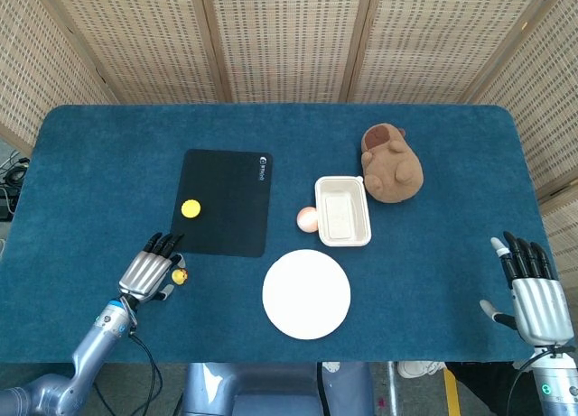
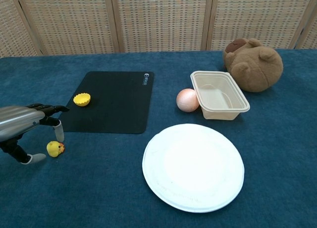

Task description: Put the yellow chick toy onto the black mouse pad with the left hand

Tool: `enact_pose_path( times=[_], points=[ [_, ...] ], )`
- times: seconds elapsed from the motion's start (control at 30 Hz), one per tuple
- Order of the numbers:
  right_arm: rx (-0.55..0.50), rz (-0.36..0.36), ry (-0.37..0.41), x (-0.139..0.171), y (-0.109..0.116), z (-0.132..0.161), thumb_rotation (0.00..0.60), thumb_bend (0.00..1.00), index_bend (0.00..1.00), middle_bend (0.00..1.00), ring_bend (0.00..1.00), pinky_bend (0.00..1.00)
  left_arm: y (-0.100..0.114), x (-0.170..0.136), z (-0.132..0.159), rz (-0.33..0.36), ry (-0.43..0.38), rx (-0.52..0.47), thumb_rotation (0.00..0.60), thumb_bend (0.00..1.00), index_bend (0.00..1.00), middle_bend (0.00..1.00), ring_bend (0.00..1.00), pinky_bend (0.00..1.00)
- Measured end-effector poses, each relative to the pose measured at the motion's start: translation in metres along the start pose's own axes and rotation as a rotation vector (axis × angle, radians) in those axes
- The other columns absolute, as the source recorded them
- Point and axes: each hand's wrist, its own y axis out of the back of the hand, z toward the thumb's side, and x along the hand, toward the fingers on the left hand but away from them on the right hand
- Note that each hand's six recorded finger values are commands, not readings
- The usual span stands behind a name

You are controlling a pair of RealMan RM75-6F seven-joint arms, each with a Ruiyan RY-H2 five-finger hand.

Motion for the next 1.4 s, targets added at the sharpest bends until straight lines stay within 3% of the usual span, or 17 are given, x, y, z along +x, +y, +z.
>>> enact_pose_path(
  times=[0.43,0.7,0.8,1.03,1.2,1.4],
  points=[
    [-0.001,0.003,-0.002,0.0,-0.001,-0.001,0.6,0.0,0.07,0.0,0.0,0.0,0.009,0.002,-0.002,0.022,0.013,-0.017,0.6,0.38,0.5,0.0,0.0,0.0],
    [0.0,0.011,-0.002,0.0,-0.003,0.0,0.6,0.0,0.08,0.0,0.0,0.0,0.064,0.013,-0.019,0.161,0.04,-0.086,0.6,0.38,0.48,0.0,0.0,0.0],
    [0.0,0.017,-0.006,-0.001,-0.005,-0.001,0.6,0.0,0.08,0.0,0.0,0.0,0.082,0.027,-0.026,0.185,0.061,-0.105,0.6,0.38,0.48,0.0,0.0,0.0],
    [-0.002,0.025,-0.032,-0.005,-0.007,-0.008,0.6,0.0,0.08,0.0,0.0,0.0,0.104,0.075,-0.035,0.134,0.109,-0.137,0.6,0.38,0.49,0.0,0.0,0.0],
    [-0.005,0.031,-0.049,-0.008,-0.008,-0.013,0.6,0.0,0.08,0.0,0.0,0.0,0.104,0.104,-0.034,0.106,0.136,-0.139,0.6,0.38,0.49,0.0,0.0,0.0],
    [-0.011,0.033,-0.057,-0.01,-0.008,-0.016,0.6,0.0,0.08,0.0,0.0,0.0,0.099,0.117,-0.032,0.094,0.151,-0.129,0.6,0.38,0.49,0.0,0.0,0.0]
  ],
)
